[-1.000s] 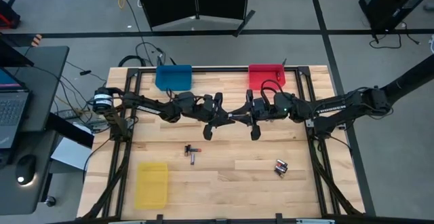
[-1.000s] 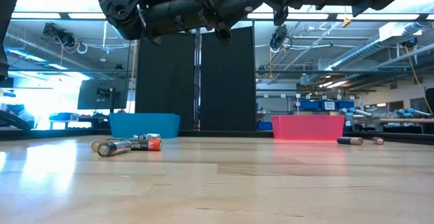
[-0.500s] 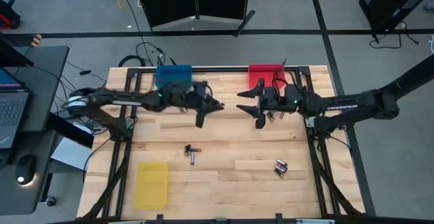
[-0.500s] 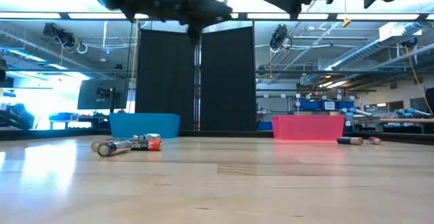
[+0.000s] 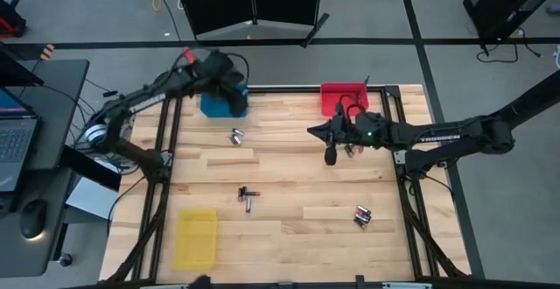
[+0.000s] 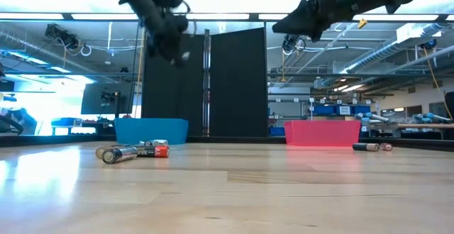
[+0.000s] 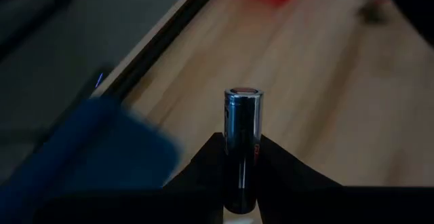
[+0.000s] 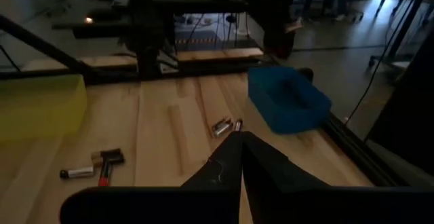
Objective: Sort batteries
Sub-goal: Put the silver battery into the blue bin
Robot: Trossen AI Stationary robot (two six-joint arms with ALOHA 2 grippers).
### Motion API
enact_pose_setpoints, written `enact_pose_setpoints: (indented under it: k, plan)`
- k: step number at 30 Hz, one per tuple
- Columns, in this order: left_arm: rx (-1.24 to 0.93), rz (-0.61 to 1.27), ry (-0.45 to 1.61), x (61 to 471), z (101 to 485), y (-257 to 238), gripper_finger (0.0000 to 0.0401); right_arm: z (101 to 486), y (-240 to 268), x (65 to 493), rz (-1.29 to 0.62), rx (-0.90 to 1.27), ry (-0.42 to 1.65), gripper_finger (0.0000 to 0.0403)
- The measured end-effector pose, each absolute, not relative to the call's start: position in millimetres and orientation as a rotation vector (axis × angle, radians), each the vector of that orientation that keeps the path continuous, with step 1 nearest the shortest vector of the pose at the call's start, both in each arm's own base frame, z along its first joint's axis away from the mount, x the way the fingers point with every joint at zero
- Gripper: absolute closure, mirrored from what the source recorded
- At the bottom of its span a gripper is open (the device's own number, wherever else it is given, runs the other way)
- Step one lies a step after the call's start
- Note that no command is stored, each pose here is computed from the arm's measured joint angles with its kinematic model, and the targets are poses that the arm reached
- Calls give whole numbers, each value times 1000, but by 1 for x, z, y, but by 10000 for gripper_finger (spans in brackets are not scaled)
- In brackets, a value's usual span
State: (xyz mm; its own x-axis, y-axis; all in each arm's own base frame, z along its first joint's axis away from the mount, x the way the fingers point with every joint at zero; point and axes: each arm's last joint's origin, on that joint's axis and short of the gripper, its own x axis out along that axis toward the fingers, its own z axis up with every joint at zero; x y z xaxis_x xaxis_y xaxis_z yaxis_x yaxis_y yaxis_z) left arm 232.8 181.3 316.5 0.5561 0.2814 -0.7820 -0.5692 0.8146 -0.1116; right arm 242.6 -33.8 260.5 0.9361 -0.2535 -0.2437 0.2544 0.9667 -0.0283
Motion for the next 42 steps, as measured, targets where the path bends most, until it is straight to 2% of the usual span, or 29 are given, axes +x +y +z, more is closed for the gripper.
enact_pose_setpoints:
  k: [7, 11, 19, 29, 36, 42]
  plan:
    - [-520, 606, 1065, 222, 277, 244, 348, 245, -35, 253, -258, 5, 315, 395]
    - [-607, 623, 1162, 221, 247, 272, 348, 239, -35, 256, -260, 19, 339, 386]
    - [-720, 640, 1300, 227, 204, 290, 348, 235, -35, 258, -259, 15, 354, 395]
    - [-760, 684, 1274, 241, 197, 286, 348, 236, -35, 259, -256, -3, 348, 393]
    - [-758, 734, 1158, 254, 199, 289, 348, 238, -36, 259, -256, -6, 332, 390]
    - [-799, 739, 1142, 257, 193, 290, 348, 238, -36, 259, -255, -14, 327, 391]
